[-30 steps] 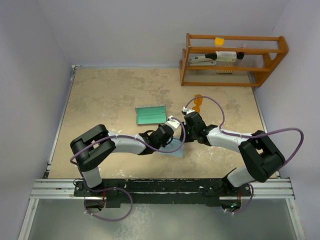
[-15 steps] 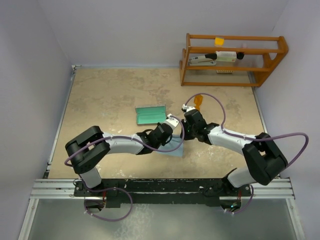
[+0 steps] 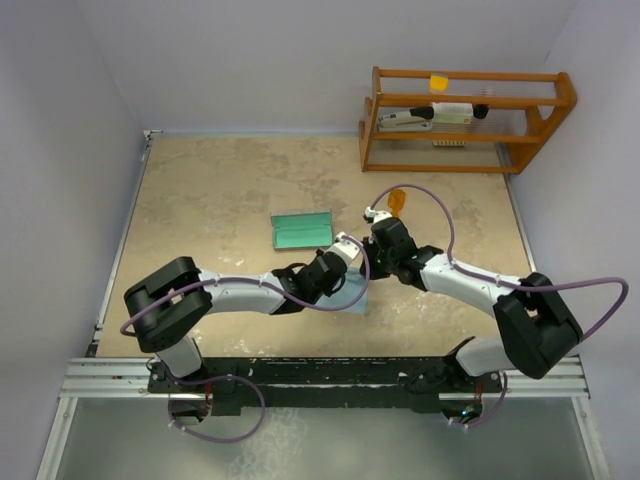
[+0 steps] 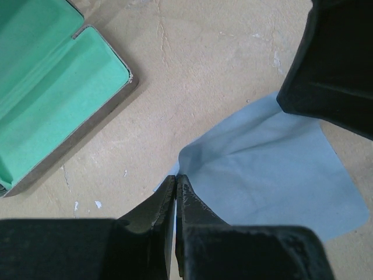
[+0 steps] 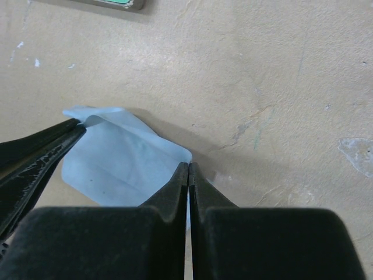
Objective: Organize the sunglasses
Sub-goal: Fold the glasses cleaning cloth at the center of the board.
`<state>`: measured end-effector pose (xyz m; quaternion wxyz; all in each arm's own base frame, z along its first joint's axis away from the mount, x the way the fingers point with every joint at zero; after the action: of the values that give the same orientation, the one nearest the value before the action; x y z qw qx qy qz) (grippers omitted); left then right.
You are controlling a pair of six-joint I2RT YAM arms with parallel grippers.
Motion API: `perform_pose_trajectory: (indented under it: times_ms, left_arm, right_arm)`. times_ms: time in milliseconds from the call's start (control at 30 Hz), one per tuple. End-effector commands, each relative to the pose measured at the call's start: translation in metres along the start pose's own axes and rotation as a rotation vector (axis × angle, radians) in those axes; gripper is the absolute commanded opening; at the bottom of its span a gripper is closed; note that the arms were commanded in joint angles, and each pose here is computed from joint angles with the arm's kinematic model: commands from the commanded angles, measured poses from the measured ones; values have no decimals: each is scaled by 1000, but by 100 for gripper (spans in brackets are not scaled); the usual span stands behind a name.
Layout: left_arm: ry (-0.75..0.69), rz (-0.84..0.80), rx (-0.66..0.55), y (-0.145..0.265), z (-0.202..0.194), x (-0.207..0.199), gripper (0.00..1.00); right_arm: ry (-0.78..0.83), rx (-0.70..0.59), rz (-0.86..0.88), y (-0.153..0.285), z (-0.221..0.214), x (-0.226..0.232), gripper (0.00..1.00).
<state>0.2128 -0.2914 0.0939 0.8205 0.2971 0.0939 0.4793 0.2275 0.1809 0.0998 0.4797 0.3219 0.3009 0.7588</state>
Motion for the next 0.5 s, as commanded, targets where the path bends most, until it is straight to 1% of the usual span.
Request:
perform_pose_trajectory:
  times_ms: [0, 467]
  left_arm:
    - [32, 7, -38, 12, 6, 1, 0]
    - [43, 17, -31, 17, -5, 5, 0]
  right_arm:
    - [25, -31, 59, 11, 4, 7, 0]
    - [51, -1, 101, 9, -15, 11, 0]
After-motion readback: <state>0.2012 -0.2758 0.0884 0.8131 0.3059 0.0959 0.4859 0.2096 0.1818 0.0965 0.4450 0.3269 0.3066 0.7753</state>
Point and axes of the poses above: each gripper's point midway between its finger pads, its own y axis back along the fingers, its own x axis along the line the jaws close on, z = x × y, the point moved 7 cm from there along y, back along the fingers, and after that the axes turned 4 degrees about y, right-handed, at the moved point
